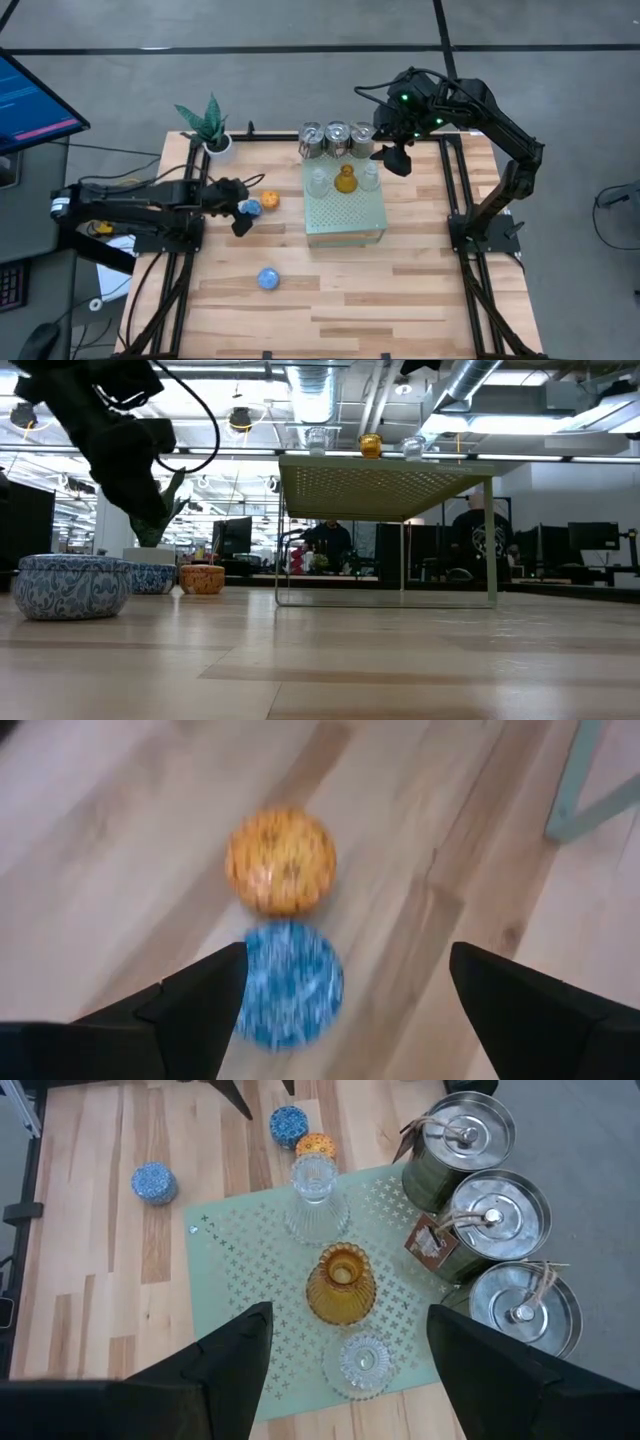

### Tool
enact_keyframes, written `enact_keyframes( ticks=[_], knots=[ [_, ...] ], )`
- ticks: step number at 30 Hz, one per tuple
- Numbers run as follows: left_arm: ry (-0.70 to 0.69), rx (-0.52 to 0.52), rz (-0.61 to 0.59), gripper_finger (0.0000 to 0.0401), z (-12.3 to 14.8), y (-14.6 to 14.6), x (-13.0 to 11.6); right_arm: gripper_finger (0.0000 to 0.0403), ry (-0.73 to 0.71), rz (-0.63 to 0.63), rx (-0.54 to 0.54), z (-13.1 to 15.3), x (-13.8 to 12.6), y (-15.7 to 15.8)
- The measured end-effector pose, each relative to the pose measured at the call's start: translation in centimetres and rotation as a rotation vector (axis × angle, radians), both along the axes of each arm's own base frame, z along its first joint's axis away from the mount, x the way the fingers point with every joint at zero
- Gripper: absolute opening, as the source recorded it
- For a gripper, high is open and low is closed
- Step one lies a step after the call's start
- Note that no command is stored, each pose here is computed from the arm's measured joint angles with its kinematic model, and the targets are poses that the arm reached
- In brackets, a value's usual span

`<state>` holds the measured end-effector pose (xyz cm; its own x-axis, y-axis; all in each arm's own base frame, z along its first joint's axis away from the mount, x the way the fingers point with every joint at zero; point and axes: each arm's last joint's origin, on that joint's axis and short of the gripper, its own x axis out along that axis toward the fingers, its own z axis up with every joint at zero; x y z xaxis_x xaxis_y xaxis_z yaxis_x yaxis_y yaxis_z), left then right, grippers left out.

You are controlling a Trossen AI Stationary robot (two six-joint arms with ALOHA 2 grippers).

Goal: Pick & Place candle stick holders
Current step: Put the top blue scented candle on the shelf

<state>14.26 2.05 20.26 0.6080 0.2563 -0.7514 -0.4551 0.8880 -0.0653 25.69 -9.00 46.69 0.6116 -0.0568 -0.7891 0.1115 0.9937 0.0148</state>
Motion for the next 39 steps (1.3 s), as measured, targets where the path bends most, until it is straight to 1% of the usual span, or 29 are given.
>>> enact_keyframes(
  ticks=[5, 9, 17, 22, 29, 39],
  knots=[
    [-0.136, 0.117, -0.007, 0.0343, -1.2, 0.2, -0.3, 0.0256, 0.000, 0.001, -0.001, 0.0, 0.0, 0.0],
    [-0.201, 0.132, -0.006, 0.0340, -2.4, 0.2, -0.2, 0.0256, -0.001, 0.000, 0.000, 0.0, 0.0, 0.0],
    [-0.158, 0.121, 0.012, 0.0340, -5.0, 0.1, -0.8, 0.0256, -0.001, -0.001, 0.001, 0.0, 0.0, 0.0],
    [-0.163, 0.146, 0.051, 0.0340, -5.5, 0.3, -0.9, 0.0256, -0.002, -0.007, 0.005, 0.0, 0.0, 0.0],
    [-0.153, 0.120, 0.031, 0.0340, -6.6, 0.1, -1.3, 0.0256, -0.003, -0.010, 0.008, 0.0, 0.0, 0.0],
    [-0.181, 0.135, 0.039, 0.0340, -8.0, 0.1, -1.7, 0.0256, -0.004, -0.019, 0.015, 0.0, 0.0, 0.0]
  ],
)
